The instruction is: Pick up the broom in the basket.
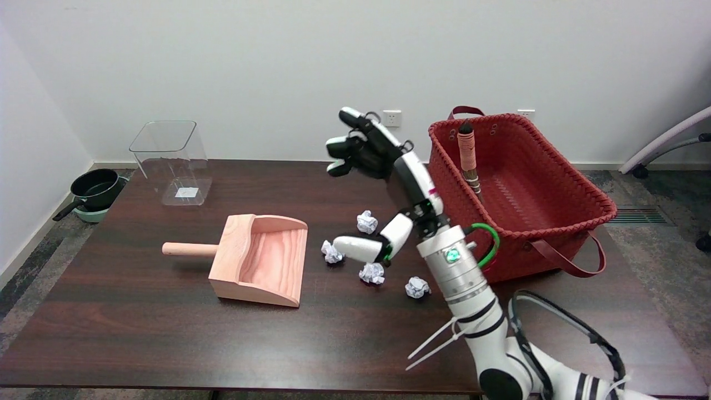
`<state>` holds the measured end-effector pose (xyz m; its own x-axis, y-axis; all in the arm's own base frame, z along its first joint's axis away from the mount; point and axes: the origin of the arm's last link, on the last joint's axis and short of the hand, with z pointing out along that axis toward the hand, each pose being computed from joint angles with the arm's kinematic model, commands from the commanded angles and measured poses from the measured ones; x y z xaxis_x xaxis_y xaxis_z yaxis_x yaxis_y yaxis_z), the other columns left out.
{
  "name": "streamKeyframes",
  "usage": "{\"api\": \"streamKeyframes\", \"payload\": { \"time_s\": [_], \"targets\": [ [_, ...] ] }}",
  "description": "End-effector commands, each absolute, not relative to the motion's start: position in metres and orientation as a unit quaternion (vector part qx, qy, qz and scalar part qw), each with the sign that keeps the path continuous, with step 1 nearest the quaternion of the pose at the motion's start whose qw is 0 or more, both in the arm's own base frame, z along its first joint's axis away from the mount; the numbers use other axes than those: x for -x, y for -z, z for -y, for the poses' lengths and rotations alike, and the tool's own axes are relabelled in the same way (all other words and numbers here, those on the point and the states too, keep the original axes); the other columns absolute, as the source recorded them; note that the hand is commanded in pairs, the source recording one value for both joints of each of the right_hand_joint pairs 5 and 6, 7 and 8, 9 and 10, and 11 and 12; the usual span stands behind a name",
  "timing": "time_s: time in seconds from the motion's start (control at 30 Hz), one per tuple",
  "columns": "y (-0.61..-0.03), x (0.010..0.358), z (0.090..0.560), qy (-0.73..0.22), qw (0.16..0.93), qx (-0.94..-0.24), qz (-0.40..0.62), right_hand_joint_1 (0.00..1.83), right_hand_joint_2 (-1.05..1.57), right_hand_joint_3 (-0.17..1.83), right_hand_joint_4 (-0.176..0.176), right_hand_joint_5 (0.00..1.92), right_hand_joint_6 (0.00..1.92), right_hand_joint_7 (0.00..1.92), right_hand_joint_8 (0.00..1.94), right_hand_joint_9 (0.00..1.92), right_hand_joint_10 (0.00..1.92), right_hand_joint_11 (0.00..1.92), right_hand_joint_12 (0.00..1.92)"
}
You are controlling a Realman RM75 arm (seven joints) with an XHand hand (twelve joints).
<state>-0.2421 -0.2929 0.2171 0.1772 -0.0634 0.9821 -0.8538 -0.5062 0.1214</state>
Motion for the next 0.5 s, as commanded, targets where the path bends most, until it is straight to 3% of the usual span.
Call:
{"api": "streamKeyframes", "payload": {
  "time_s": [0.03, 0.3, 0.5],
  "targets": [
    [-0.279, 0.208, 0.278, -0.588, 0.375, -0.659, 0.282, 1.19, -0.33, 1.07, 0.0, 0.29, 0.29, 0.63, 0.63, 0.59, 0.59, 0.77, 0.77],
    [-0.316, 0.187, 0.269, -0.635, 0.381, -0.641, 0.204, 1.19, -0.31, 1.03, 0.0, 0.27, 0.27, 0.68, 0.68, 0.6, 0.6, 0.76, 0.76],
    [-0.329, 0.172, 0.283, -0.62, 0.398, -0.645, 0.2, 1.19, -0.33, 1.05, 0.0, 0.31, 0.31, 0.69, 0.69, 0.59, 0.59, 0.75, 0.75]
  ]
}}
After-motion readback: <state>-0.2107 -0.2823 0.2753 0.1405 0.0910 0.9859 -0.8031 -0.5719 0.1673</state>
